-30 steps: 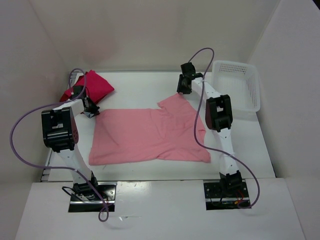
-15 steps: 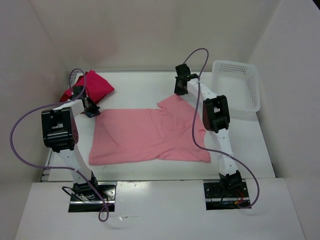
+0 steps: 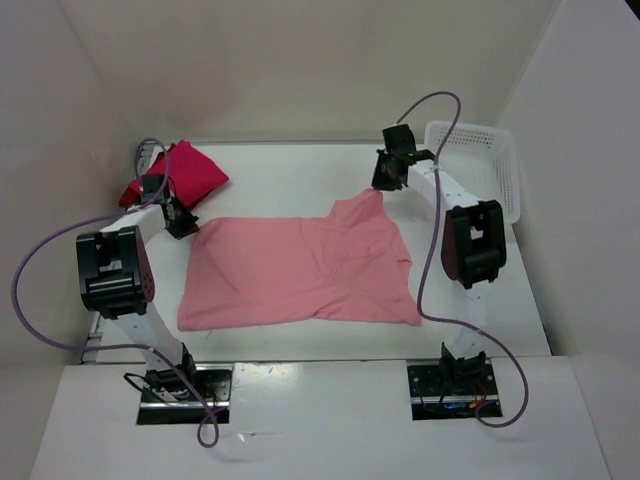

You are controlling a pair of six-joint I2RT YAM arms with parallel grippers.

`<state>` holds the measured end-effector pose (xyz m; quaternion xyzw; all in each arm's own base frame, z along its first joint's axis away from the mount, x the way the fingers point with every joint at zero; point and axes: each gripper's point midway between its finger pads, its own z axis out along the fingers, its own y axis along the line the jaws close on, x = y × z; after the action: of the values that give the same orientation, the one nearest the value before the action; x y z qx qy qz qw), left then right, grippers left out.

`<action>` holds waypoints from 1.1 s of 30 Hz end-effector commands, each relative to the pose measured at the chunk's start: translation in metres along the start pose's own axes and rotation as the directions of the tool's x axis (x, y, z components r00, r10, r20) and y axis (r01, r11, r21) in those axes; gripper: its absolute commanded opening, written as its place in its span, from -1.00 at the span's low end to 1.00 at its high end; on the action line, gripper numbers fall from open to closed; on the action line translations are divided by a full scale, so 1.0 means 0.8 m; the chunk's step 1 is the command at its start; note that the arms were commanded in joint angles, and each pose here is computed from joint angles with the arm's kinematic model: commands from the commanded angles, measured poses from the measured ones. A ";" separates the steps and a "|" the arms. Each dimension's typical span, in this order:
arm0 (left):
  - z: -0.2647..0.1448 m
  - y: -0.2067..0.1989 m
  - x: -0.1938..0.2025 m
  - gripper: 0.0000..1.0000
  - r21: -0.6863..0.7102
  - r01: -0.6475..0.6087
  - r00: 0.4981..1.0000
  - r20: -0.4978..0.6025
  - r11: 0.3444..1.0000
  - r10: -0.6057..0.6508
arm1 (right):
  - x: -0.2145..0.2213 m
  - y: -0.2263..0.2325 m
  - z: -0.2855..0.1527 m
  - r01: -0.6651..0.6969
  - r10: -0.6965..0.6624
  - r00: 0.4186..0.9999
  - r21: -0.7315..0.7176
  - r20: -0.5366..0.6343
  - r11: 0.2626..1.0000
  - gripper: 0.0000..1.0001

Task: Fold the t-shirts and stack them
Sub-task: Grap the side of the flattened tshirt furthest away from the robot with both arms

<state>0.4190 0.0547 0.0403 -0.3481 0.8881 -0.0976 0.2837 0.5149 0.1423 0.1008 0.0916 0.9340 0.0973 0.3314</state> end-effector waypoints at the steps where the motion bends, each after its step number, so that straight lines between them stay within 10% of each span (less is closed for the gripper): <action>1: -0.029 -0.006 -0.006 -1.00 0.028 -0.026 0.999 0.040 0.999 0.025 | -0.005 0.016 -0.050 -0.020 0.025 0.998 -0.082 0.059 0.996 -0.99; 33: -0.119 0.069 0.047 -1.00 -0.109 -0.023 0.999 0.041 0.994 0.027 | 0.261 -0.086 -0.260 -0.442 0.449 0.880 0.076 -0.156 0.894 -0.93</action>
<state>0.3179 0.0593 0.0849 -0.3519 0.8887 -0.0547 0.2887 0.2378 0.1030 0.1198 0.2763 0.9131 0.1750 0.2434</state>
